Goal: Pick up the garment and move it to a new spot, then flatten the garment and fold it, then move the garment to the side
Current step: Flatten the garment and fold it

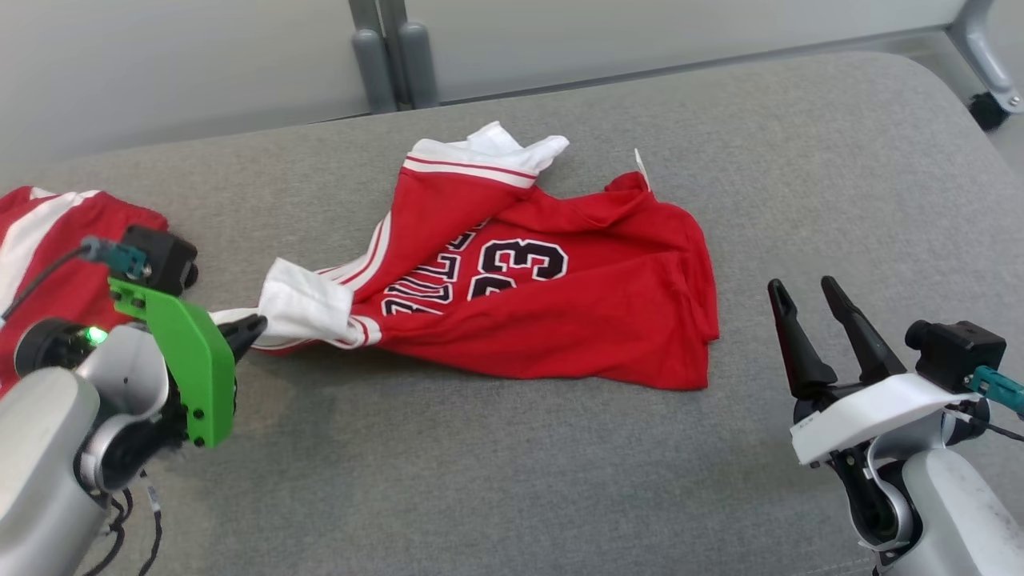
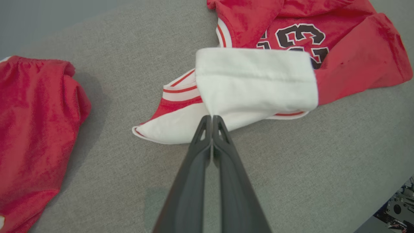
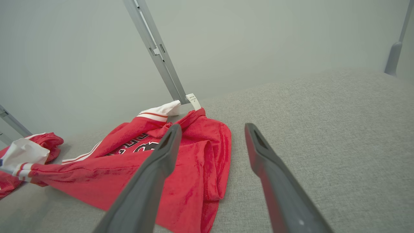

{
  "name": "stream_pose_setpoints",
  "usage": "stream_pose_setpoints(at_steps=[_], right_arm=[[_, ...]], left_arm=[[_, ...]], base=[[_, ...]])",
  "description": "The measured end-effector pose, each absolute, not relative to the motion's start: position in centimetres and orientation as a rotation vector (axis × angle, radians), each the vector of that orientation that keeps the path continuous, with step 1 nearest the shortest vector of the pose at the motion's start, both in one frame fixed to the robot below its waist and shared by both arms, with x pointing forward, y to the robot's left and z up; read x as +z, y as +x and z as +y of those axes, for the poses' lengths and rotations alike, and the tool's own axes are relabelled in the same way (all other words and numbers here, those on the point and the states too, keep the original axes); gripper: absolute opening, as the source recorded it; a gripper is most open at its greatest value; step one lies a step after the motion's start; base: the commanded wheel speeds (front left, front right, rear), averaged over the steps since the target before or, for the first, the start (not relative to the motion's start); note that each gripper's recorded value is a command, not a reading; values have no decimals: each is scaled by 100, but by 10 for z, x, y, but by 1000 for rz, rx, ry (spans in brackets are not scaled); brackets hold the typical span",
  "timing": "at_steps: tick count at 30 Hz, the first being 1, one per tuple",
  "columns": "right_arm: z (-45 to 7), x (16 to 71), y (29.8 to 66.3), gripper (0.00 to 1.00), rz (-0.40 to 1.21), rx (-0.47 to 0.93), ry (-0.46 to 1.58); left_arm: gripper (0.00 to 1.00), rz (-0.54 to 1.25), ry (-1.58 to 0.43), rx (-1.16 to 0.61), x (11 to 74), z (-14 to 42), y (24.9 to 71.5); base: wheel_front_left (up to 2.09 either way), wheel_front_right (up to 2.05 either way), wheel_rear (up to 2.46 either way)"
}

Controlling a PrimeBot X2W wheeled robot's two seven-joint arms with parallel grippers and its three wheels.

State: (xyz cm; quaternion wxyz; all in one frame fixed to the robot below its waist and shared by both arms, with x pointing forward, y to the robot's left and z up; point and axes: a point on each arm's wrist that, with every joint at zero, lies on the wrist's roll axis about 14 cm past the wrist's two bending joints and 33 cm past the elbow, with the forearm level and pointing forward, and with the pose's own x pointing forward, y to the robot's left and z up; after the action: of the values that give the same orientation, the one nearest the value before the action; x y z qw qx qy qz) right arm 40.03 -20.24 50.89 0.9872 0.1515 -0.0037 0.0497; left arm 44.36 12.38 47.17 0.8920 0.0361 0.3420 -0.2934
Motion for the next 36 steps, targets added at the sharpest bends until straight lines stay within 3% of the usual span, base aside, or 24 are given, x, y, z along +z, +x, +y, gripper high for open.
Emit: stream_pose_setpoints(at_steps=[9, 10, 11, 12, 19, 25, 33, 36], right_arm=[[-178, 523, 404, 100, -26, 172, 299], [-177, 523, 405, 100, -23, 177, 296], [-176, 525, 405, 100, -26, 180, 295], [-176, 525, 405, 100, -23, 183, 291], [-178, 525, 404, 100, -12, 180, 273], [-183, 532, 402, 100, -33, 166, 267], [-193, 531, 390, 100, -55, 119, 284], [-195, 525, 385, 100, -43, 108, 282]], left_arm=[[0, 716, -89, -457, 446, 156, 370], [16, 719, -111, -430, 441, 159, 363], [51, 724, -130, -411, 436, 162, 357], [100, 731, -147, -389, 429, 164, 350], [100, 737, -159, -321, 406, 174, 329], [100, 444, -96, -240, 462, 191, 366], [100, 28, -92, -175, 536, 172, 390], [100, -26, -115, -144, 539, 167, 389]], base=[[0, 0, 0], [0, 0, 0], [0, 0, 0], [0, 0, 0], [0, 0, 0], [0, 0, 0], [0, 0, 0], [0, 0, 0]])
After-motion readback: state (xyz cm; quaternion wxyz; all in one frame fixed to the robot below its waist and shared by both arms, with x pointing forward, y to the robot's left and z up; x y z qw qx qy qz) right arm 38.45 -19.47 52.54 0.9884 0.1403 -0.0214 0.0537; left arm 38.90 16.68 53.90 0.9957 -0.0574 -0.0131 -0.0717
